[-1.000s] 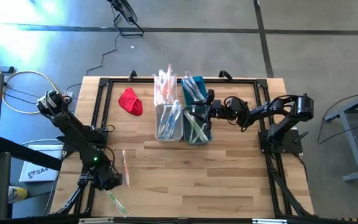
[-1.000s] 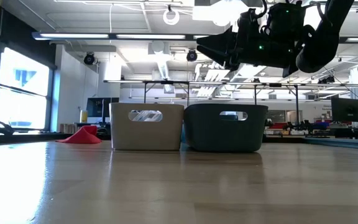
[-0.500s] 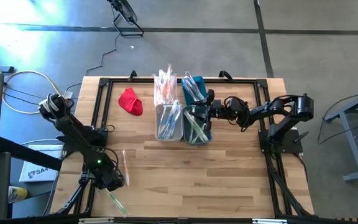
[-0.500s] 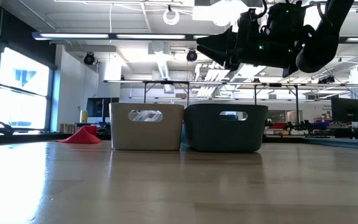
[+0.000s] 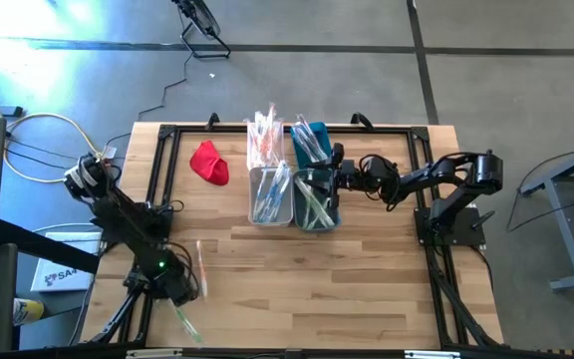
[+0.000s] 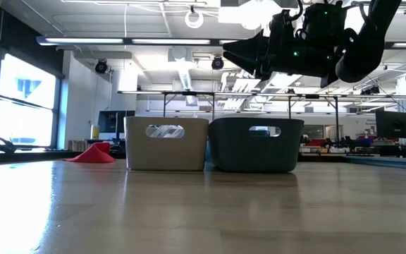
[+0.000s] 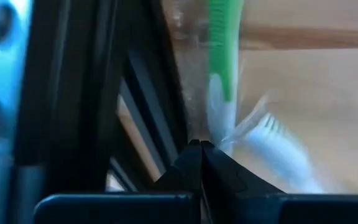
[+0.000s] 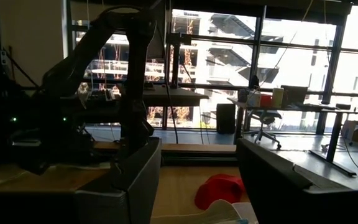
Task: Pick & Place Toothbrushes
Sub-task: Move the brushes to the middle of the table
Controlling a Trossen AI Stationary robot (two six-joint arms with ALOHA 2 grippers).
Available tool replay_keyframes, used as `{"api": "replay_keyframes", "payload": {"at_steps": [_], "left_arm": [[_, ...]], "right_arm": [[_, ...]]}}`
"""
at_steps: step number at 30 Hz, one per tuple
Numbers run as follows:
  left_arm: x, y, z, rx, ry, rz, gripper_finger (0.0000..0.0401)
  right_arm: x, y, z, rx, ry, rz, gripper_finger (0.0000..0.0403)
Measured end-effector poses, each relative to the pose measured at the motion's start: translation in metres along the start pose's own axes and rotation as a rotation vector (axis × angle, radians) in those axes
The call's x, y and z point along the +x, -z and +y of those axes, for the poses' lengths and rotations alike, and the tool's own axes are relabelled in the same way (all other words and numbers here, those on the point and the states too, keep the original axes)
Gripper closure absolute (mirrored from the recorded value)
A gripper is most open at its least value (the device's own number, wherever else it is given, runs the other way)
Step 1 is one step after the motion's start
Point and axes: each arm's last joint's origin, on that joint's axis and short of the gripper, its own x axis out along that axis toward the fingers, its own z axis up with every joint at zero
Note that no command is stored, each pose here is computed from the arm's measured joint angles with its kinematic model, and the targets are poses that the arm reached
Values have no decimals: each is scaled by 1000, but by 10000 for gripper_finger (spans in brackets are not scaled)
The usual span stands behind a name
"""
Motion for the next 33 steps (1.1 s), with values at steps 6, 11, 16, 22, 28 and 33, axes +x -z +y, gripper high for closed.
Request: {"api": "replay_keyframes", "payload": {"at_steps": [6, 11, 16, 22, 28, 33], "left_arm": [[-3, -3, -1, 69, 9, -20, 396], [-4, -4, -1, 70, 4, -17, 396], [-8, -9, -7, 67, 86, -80, 396], [-17, -18, -17, 98, 151, -103, 396], [-25, -27, -25, 140, 201, -133, 396], [-31, -34, -30, 144, 242, -152, 396]], "right_arm": [[0, 0, 0, -1, 0, -3, 199], [0, -1, 0, -1, 1, -6, 199], [0, -1, 0, -1, 0, -6, 199], [0, -1, 0, -1, 0, -6, 199], [0, -1, 0, -1, 0, -6, 199], [0, -1, 0, -1, 0, -6, 199]]}}
